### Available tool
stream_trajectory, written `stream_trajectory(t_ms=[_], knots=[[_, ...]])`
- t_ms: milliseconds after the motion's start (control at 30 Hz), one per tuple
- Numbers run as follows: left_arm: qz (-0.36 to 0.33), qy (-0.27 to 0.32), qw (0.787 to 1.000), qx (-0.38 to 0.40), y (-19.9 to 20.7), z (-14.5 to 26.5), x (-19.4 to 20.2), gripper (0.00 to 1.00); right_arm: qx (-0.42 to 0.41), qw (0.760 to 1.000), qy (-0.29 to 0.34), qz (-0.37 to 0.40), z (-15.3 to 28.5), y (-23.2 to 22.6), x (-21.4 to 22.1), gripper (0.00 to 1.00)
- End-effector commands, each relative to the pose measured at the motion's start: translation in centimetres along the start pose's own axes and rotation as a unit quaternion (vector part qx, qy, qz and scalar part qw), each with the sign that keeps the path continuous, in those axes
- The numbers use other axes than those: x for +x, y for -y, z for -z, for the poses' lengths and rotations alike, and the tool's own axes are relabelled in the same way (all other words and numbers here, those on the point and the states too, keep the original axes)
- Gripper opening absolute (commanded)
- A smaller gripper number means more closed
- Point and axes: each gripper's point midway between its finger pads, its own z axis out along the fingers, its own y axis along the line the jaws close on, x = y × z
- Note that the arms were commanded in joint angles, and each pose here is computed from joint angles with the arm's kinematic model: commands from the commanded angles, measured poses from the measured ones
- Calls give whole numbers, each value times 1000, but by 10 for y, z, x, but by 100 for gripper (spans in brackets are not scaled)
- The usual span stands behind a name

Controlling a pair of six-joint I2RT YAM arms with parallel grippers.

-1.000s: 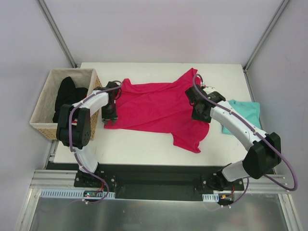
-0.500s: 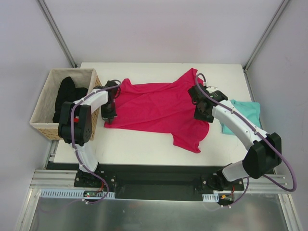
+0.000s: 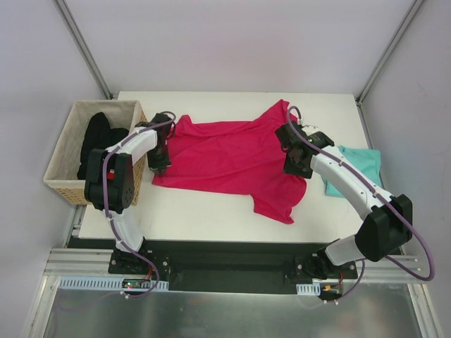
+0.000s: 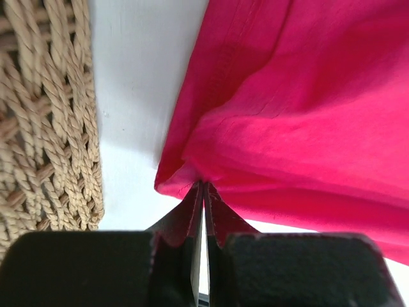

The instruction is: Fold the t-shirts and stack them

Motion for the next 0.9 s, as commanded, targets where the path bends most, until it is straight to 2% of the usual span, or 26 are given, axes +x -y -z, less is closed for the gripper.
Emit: stream_trajectory(t_ms=[0, 200, 233, 267, 300, 400, 467, 567, 633, 733, 867], knots=[[16, 28, 999, -1, -2, 14, -22, 0, -10, 1000, 12, -7, 14, 2, -11, 46], [12, 34, 999, 5, 5, 14, -38, 0, -11, 1000, 12, -8, 14, 1, -11, 45], [13, 35, 999, 5, 6, 16, -40, 12, -10, 1000, 12, -7, 14, 2, -11, 46], [10, 27, 1000, 4, 6, 13, -38, 51, -9, 1000, 12, -7, 14, 2, -11, 46], [10, 24, 1000, 3, 6, 12, -38, 67, -9, 1000, 13, -8, 14, 3, -11, 45], [10, 20, 1000, -1, 4, 11, -34, 88, -8, 1000, 14, -10, 15, 4, -11, 46], [12, 18, 1000, -6, 1, 10, -30, 92, -7, 1000, 12, -10, 14, 4, -9, 46], [11, 17, 1000, -10, -1, 10, -27, 91, -6, 1000, 10, -11, 13, 4, -9, 46], [12, 15, 1000, -12, -3, 9, -24, 85, -5, 1000, 9, -10, 12, 4, -8, 45], [13, 12, 1000, -11, -4, 10, -19, 66, -7, 1000, 7, -9, 12, 3, -8, 46], [15, 11, 1000, -12, -8, 12, -10, 66, -9, 1000, 6, -9, 12, 2, -7, 46]])
